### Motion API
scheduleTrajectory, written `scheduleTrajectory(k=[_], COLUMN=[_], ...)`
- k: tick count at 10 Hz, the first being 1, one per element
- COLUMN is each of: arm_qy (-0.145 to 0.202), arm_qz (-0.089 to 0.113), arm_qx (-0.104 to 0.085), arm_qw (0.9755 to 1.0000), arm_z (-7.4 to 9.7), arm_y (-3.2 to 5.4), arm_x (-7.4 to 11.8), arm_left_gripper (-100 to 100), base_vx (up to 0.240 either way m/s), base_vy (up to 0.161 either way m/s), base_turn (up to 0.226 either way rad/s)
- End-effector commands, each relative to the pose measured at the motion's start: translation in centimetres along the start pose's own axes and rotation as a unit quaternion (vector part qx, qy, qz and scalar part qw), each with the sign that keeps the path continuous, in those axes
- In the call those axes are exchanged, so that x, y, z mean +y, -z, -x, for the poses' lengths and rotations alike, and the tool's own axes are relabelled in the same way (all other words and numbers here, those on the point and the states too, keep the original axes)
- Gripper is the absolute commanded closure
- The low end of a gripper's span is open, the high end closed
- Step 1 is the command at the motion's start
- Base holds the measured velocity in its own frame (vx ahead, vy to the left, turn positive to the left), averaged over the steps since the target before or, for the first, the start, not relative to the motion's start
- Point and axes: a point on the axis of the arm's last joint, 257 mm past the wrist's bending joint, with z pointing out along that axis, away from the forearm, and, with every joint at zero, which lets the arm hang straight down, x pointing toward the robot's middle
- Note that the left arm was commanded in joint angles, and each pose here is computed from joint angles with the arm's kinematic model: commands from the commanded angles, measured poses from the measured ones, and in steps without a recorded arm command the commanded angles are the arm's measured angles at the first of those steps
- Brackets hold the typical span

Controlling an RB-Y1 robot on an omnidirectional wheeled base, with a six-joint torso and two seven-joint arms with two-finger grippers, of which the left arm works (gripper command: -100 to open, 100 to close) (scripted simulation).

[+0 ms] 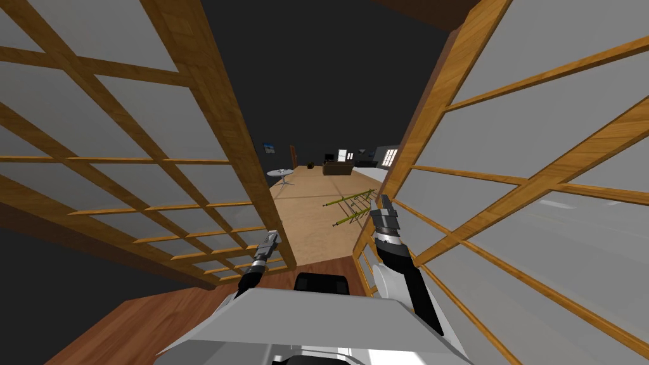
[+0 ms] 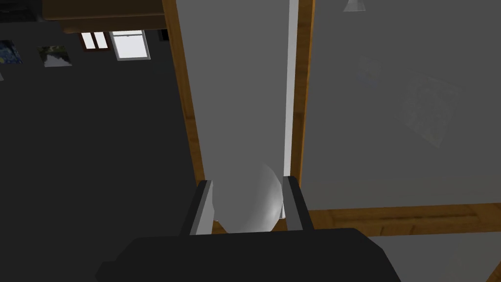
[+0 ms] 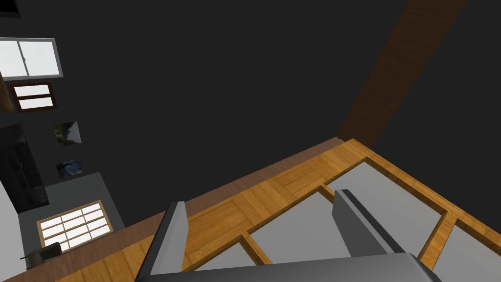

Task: Pull the door open

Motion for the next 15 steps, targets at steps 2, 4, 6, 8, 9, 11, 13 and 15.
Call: scheduleTrajectory(k=[2, 4, 6, 8, 9, 11, 13, 15], arm_qy=[0.001, 0.026, 0.056, 0.081, 0.094, 0.127, 0.159, 0.180], arm_qz=[-0.001, 0.001, 0.001, 0.002, 0.002, 0.003, 0.003, 0.003], arm_qx=[0.000, -0.001, -0.003, -0.005, -0.005, -0.007, -0.009, -0.010], arm_qw=[1.0000, 0.9997, 0.9984, 0.9967, 0.9956, 0.9919, 0.9872, 0.9836], arm_z=[0.01, 0.08, 0.18, 0.26, 0.30, 0.41, 0.51, 0.56], arm_y=[-0.05, -0.07, -0.16, -0.24, -0.28, -0.38, -0.48, -0.53], arm_x=[-0.21, -0.01, -0.01, -0.01, -0.01, -0.01, 0.00, 0.00], arm_left_gripper=[100, 100, 100, 100, 100, 100, 100, 100], base_vx=[0.000, -0.017, -0.029, -0.024, -0.026, -0.027, -0.036, -0.022], base_vy=[0.000, 0.009, 0.011, 0.012, 0.012, 0.010, 0.014, 0.008], base_turn=[0.000, -0.018, -0.036, -0.030, -0.025, -0.032, -0.040, -0.017])
